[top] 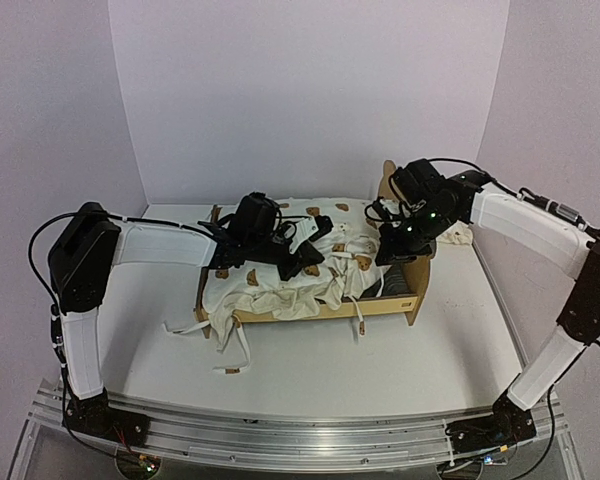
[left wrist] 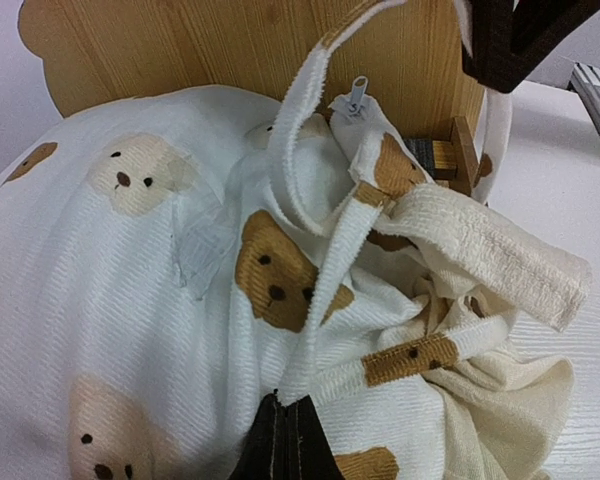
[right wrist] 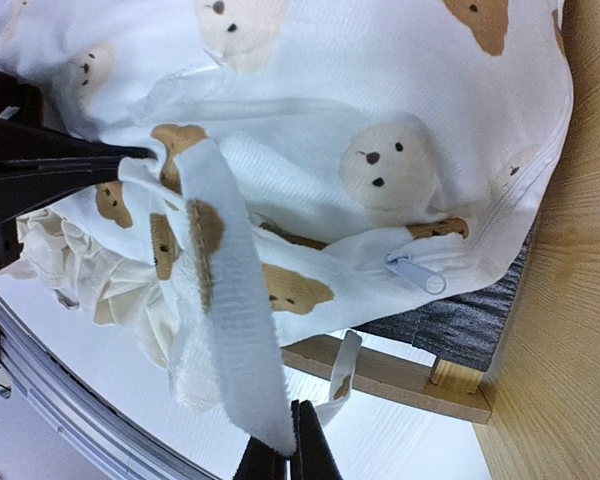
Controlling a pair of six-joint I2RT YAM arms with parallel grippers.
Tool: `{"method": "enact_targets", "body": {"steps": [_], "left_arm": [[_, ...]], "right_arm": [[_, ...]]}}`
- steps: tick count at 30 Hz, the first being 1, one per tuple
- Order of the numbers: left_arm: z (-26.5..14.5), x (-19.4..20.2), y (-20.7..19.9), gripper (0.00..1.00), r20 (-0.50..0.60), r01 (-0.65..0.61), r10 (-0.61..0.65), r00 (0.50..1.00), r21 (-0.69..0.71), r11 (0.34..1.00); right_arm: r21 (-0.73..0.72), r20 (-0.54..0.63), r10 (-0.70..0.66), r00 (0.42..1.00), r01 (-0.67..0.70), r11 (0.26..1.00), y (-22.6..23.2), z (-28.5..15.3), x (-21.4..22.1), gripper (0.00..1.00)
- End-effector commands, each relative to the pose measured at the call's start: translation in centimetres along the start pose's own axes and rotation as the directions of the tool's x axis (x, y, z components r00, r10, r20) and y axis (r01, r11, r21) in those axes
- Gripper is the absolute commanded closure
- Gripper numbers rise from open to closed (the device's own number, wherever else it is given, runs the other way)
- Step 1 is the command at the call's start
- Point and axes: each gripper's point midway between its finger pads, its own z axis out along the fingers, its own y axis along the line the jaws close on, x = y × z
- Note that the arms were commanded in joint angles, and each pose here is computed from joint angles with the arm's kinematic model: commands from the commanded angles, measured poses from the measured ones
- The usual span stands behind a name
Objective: Set up the pet bed
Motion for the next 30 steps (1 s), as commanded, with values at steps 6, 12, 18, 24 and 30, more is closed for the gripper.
{"method": "enact_targets", "body": {"steps": [6, 12, 18, 24, 30], "left_arm": [[-1.9, -2.2, 1.9, 1.0, 0.048, -0.033, 0.037, 0.998, -0.071, 0.997], [-1.9, -2.2, 1.9, 1.0, 0.048, -0.031, 0.034, 0.998, -0.07, 0.997], [-1.9, -2.2, 2.0, 1.0, 0.047, -0.029, 0.033, 0.998, -0.072, 0.997], [-1.8, -2.2, 1.6, 1.0, 0.053, -0.016, 0.019, 0.998, -0.057, 0.998], [-1.4, -1.6, 0.7, 1.0, 0.045, 0.031, -0.03, 0.999, -0.009, 0.999]], "right_arm": [[0.037, -0.069, 0.02, 0.997, -0.017, 0.999, -1.9, 3.2, -0.3, 1.0], [0.065, -0.103, 0.009, 0.995, -0.002, 0.998, -2.7, 5.7, -0.9, 1.0], [0.102, -0.138, 0.018, 0.99, -0.004, 0.995, -3.6, 7.3, -0.2, 1.0], [0.137, -0.18, 0.07, 0.981, -0.045, 0.99, -4.5, 7.3, 2.4, 0.95], [0.09, -0.168, 0.041, 0.985, -0.027, 0.996, -2.8, 3.7, 2.0, 0.61]]}}
